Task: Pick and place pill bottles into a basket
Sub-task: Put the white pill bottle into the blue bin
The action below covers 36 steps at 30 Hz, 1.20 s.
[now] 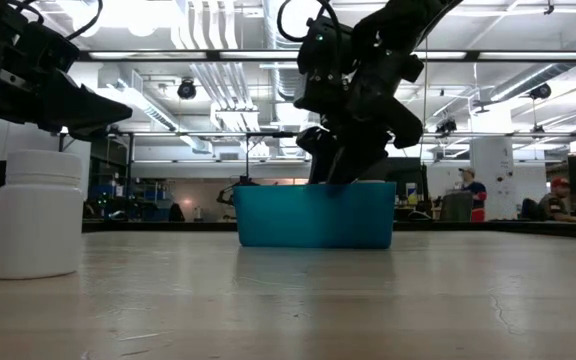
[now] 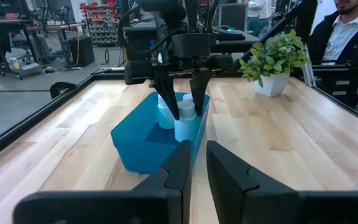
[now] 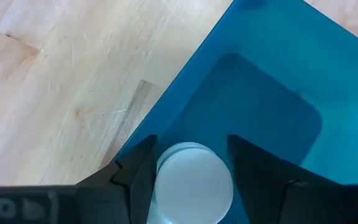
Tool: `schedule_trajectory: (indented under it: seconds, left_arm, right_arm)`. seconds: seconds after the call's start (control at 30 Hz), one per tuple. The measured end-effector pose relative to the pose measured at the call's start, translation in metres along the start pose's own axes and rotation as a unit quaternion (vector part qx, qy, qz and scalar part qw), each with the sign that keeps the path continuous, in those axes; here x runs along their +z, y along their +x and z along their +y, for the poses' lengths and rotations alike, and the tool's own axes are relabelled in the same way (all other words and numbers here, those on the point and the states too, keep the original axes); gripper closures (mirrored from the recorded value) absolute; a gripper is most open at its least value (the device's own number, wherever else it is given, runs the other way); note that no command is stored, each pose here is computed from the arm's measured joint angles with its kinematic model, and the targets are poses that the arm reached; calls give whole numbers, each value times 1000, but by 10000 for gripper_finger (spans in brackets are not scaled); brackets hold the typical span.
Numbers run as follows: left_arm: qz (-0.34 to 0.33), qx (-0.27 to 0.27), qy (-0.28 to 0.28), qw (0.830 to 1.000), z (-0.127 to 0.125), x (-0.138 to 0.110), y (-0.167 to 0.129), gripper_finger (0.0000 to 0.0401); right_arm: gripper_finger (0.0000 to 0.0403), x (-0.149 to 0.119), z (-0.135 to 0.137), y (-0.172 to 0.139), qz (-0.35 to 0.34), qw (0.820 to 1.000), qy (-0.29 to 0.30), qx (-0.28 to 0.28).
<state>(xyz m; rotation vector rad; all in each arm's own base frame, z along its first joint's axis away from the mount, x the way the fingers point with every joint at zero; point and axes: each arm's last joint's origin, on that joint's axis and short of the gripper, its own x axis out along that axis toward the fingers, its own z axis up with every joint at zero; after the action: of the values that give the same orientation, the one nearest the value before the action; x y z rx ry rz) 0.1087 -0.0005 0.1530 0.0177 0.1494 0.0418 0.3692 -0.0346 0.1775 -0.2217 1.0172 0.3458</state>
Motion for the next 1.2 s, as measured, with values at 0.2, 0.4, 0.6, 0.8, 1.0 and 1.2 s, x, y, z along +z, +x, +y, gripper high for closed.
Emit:
schedule_trajectory:
  seconds: [0.2,0.4,0.6,0.8,1.0,1.2]
  left_arm:
    - [-1,0,0,1000,0,0,0,368]
    - [-2,0,-2,1000,0,0,0,368]
    - [-2,0,-3,1000,0,0,0,368]
    - [-2,0,-3,1000,0,0,0,368]
    - [-8,0,-4,1000,0,3,-1,368]
    - [-23,-9,-26,999,0,7,-1,368]
  right_arm:
    - [220,7,-2,-6,-6,1000,-2,-3]
    - [220,15,-4,-15,-6,1000,-4,-3]
    - [220,25,-5,-24,-5,1000,-11,-2]
    - [220,39,0,-35,-31,999,-38,-6]
    - [220,50,9,-39,-58,997,-45,-6]
    - [220,64,22,-34,-125,990,-66,11]
